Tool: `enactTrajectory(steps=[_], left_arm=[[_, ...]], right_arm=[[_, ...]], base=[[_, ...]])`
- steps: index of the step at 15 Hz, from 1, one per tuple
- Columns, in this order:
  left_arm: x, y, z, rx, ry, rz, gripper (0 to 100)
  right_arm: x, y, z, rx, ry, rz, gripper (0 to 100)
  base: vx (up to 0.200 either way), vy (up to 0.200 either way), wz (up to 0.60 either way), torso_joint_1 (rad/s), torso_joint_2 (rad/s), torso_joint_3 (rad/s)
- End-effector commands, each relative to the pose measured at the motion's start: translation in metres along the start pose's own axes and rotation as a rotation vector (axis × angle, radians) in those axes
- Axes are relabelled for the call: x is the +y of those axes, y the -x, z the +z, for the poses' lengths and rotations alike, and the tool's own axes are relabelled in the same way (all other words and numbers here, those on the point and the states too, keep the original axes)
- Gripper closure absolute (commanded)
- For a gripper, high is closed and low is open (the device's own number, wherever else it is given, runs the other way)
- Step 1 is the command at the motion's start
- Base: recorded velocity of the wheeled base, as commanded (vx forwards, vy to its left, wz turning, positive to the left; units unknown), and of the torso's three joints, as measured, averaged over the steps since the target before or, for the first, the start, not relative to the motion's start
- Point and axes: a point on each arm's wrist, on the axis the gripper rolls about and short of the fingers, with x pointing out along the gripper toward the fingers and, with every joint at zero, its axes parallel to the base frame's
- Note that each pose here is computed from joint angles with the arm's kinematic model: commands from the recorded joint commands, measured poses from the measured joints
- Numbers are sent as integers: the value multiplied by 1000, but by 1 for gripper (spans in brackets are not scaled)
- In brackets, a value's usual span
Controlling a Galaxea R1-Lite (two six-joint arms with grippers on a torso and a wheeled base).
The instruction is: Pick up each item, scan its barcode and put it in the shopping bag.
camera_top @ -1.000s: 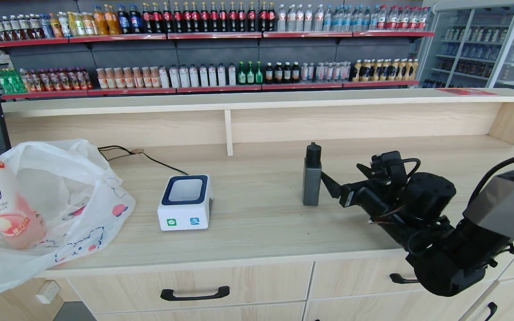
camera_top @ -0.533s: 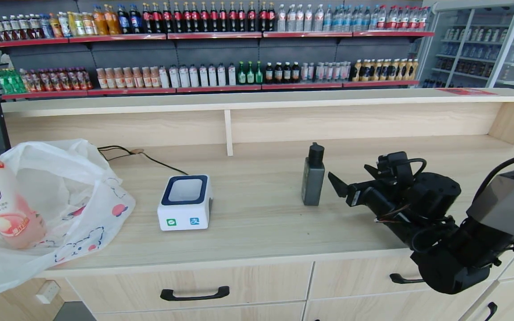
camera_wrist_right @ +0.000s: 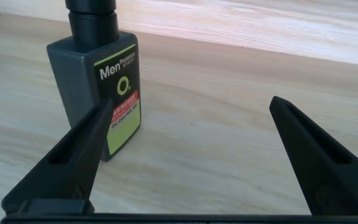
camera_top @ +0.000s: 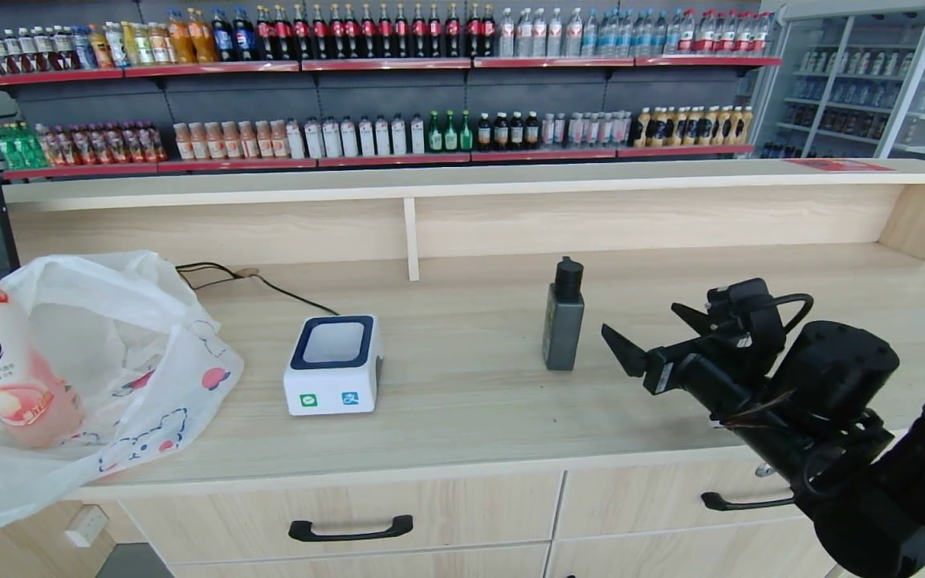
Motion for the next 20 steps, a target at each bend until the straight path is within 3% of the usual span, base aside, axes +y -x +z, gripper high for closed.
enactTrajectory(steps=[1,6,11,12,13,15,20], left_arm=[[0,0,0,-1,0,0,0],[0,0,0,-2,0,0,0],[0,0,0,-1,0,0,0],[0,0,0,-1,0,0,0],[0,0,0,-1,0,0,0],[0,0,0,-2,0,0,0],[0,0,0,-2,-3,-1,0]], right_arm=[[5,23,28,-71,10,20,0],[12,39,33,-70,24,34,0],[23,36,30,-61,15,71,0],[24,17,41,-133,13,63,0],[25,12,41,-138,11,51,0],[28,17,28,-76,2,39,0],[31,3,20,-66,-67,8,0]], base=[[-200,0,0,-7,2,7],[-80,0,0,4,0,2],[0,200,0,7,-2,2],[0,200,0,2,-2,7],[0,200,0,12,-2,2],[0,100,0,1,4,1],[80,0,0,1,3,0]])
